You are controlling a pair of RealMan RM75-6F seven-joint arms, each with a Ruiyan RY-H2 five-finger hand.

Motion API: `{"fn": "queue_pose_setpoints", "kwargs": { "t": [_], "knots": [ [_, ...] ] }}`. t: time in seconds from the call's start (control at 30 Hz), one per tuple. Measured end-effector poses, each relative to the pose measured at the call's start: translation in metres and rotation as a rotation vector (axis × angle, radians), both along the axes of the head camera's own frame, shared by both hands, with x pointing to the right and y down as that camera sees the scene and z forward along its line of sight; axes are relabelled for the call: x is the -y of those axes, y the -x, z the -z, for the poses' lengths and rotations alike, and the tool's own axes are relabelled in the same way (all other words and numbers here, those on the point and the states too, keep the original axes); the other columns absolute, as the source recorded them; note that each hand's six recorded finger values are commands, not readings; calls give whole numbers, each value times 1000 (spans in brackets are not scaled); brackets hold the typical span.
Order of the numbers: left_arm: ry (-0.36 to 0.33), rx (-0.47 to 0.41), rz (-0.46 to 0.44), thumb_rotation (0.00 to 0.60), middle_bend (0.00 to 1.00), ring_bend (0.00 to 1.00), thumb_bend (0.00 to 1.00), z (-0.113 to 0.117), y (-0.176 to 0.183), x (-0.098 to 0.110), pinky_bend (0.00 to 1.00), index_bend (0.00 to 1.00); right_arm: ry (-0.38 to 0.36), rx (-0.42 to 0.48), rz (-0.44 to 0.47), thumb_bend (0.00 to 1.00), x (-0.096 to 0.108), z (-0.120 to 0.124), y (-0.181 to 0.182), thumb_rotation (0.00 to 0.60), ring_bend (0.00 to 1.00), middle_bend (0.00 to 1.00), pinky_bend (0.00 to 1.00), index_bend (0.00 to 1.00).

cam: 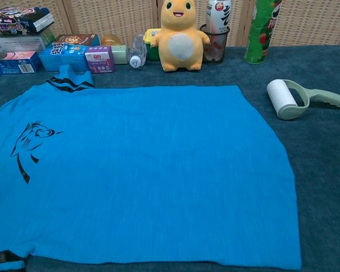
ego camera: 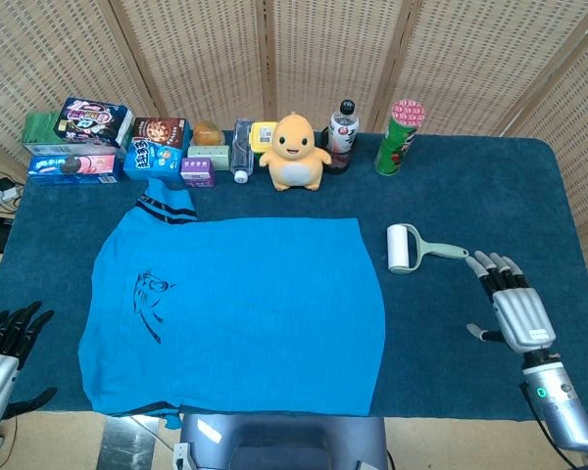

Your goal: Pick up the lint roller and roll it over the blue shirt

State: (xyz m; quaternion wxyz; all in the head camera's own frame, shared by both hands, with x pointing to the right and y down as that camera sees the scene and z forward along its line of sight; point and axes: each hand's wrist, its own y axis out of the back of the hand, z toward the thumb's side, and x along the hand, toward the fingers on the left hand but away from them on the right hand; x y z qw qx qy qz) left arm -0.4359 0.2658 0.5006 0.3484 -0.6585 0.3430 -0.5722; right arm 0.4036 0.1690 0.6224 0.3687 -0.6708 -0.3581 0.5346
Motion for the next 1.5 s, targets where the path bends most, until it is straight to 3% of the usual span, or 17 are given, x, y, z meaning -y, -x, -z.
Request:
{"fn": "queue_pose_setpoints", "kwargs": {
  "t": [0.3, 0.5, 0.87, 1.03, 1.17, 1.43, 1.5],
  "knots": [
    [17, 11, 18, 600, 0, 0, 90, -8, 3, 5, 11, 0, 110, -37, -26, 169, 74, -50, -1, 600, 78, 108, 111, 85],
    [27, 18, 47, 600, 0, 0, 90, -14, 9, 12, 11, 0, 150, -49, -48, 187, 106, -79, 5, 600, 111, 142, 171, 112],
    [49, 23, 74, 600, 0, 0, 90, -25, 13, 21, 11, 0, 201, -50, -60, 204, 117, -119, 27, 600, 154, 203, 241, 184],
    [52, 26, 88, 600, 0, 0, 91, -26, 16, 24, 11, 0, 222, -60, -61, 217, 114, -132, 32, 600, 225, 290, 313, 256],
    [59, 27, 91, 600, 0, 0, 90, -29, 16, 25, 11, 0, 228, -72, -62, 390, 112, -139, 32, 600, 335, 414, 441, 345],
    [68, 29, 93, 600, 0, 0, 91, -31, 16, 26, 11, 0, 241, -70, -45, 962, 108, -148, 38, 600, 558, 656, 738, 524],
    [68, 29, 92, 600, 0, 0, 91, -31, 15, 26, 11, 0, 236, -75, -30, 1000, 108, -148, 41, 600, 613, 678, 812, 539]
  ]
}}
